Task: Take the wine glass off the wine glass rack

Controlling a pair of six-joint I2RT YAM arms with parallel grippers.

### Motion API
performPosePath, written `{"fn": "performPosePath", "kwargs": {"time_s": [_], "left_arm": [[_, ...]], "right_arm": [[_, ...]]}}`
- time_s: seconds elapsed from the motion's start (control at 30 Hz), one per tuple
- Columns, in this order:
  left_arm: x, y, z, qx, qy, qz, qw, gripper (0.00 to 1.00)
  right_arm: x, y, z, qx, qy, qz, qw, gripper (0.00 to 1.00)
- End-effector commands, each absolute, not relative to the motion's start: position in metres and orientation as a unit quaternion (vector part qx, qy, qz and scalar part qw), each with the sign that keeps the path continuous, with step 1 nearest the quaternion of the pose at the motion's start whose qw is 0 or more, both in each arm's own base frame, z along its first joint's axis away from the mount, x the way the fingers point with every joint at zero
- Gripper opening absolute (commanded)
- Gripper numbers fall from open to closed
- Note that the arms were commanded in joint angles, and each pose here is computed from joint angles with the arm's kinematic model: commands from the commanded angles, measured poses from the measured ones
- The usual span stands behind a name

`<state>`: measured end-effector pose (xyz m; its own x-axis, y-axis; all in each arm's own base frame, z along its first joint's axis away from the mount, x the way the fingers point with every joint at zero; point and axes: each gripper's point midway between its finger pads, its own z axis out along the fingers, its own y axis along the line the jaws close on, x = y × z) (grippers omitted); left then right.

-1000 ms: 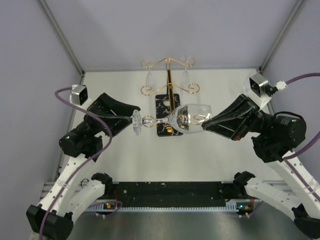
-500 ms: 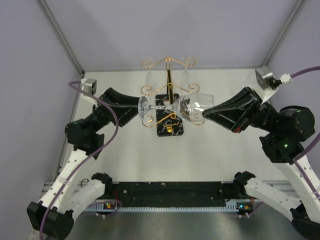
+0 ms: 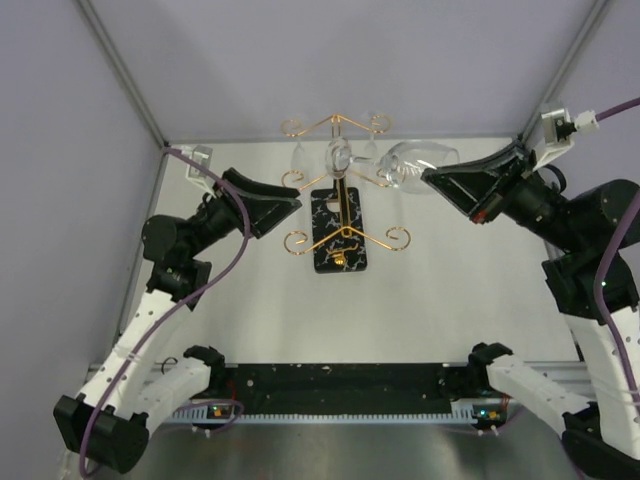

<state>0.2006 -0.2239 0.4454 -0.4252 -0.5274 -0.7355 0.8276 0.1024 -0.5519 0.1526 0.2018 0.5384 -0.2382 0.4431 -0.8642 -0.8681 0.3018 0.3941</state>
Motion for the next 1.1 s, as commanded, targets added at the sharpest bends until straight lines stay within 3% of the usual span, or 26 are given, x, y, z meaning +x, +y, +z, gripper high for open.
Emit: {"fn": "performPosePath", "kwargs": {"time_s": [0.0,0.23,0.4,0.8,1.07], "left_arm": [[0.207,-0.222,0.452,0.157,0.543,-0.619,0.545,0.57],[0.211,-0.224,0.435,0.159,0.572,-0.602,0.535,0.57],[0.214,-0.222,0.422,0.155,0.594,-0.584,0.531,0.57],[0.225,-0.228,0.384,0.156,0.645,-0.568,0.487,0.57],[0.235,-0.235,0.366,0.138,0.659,-0.582,0.456,0.55]], "right_arm": [[0.175,0.168,0.561,-0.137,0.564,0.465,0.668,0.00],[0.225,0.114,0.547,-0.020,0.633,0.311,0.708,0.00],[0.270,0.078,0.517,0.059,0.689,0.201,0.694,0.00],[0.380,0.037,0.463,0.130,0.785,0.131,0.591,0.00],[0.407,0.000,0.388,0.186,0.834,0.125,0.504,0.00]]}}
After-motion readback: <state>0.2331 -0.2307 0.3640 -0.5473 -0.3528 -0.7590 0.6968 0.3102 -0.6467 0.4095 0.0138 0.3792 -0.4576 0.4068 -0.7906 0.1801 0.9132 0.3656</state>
